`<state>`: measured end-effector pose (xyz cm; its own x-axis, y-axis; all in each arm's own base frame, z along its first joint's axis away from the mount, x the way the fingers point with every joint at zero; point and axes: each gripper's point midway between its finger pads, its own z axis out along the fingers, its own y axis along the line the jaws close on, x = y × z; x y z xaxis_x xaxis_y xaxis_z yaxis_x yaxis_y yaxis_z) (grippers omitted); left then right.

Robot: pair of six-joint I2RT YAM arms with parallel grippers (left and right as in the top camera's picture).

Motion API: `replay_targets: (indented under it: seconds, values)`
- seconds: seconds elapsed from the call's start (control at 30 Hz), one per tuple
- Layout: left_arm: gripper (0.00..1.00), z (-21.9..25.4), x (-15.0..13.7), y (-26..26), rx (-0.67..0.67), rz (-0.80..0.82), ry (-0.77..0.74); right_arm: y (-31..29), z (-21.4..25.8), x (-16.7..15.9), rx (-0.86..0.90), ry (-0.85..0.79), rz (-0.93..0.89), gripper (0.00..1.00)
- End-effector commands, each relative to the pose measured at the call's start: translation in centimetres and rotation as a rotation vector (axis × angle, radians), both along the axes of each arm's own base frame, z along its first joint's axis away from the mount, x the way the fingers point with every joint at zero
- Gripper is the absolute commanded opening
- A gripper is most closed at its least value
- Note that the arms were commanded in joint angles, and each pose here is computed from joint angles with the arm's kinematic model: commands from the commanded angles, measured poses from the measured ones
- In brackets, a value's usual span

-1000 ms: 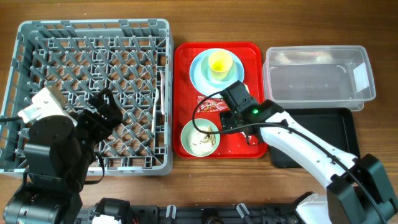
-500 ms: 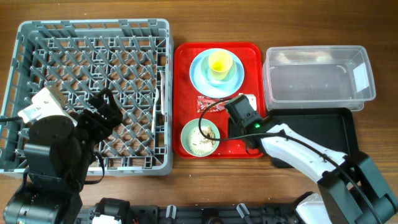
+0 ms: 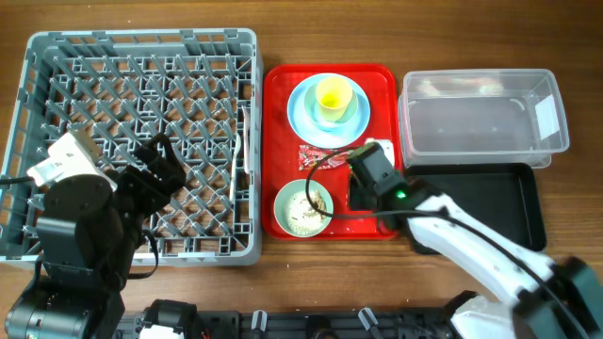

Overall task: Sort waste into correct bins and load items into the dishwasher rack
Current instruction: 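Carry the tissue right and drop it onto the black tray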

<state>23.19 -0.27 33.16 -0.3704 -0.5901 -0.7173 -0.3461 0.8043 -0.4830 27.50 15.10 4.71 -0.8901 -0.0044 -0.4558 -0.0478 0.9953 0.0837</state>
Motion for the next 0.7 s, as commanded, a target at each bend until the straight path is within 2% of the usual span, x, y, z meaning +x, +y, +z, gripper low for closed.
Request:
replay_targets:
  seconds: [0.0,0.3,0.4,0.47,0.5,0.53,0.63,0.67]
  values:
    - [1.00,0.4,0.0,0.3,-0.010,0.019,-0.012,0.6,4.4,1.5,0.065,-0.123,-0.005,0.67]
    - [1.00,0.4,0.0,0.3,-0.010,0.019,-0.012,-0.7,-1.4,2.0,-0.068,-0.058,-0.042,0.72]
    - [1.00,0.4,0.0,0.3,-0.010,0.019,-0.012,-0.9,-3.6,1.7,-0.099,-0.008,-0.039,0.72]
    - [1.00,0.4,0.0,0.3,-0.010,0.019,-0.012,-1.0,-4.3,1.6,-0.111,0.010,-0.038,0.69]
    - [1.00,0.4,0.0,0.3,-0.010,0.019,-0.012,-0.9,-4.3,1.6,-0.112,0.010,-0.036,0.44]
    - [1.00,0.4,0.0,0.3,-0.010,0.019,-0.012,-0.8,-4.2,1.7,-0.104,0.007,-0.032,0.28]
    - [1.00,0.4,0.0,0.3,-0.010,0.019,-0.012,0.9,-2.4,2.3,-0.032,-0.011,0.005,0.04]
    - [1.00,0.4,0.0,0.3,-0.010,0.019,-0.012,1.7,-0.7,2.8,0.000,-0.037,0.036,0.04]
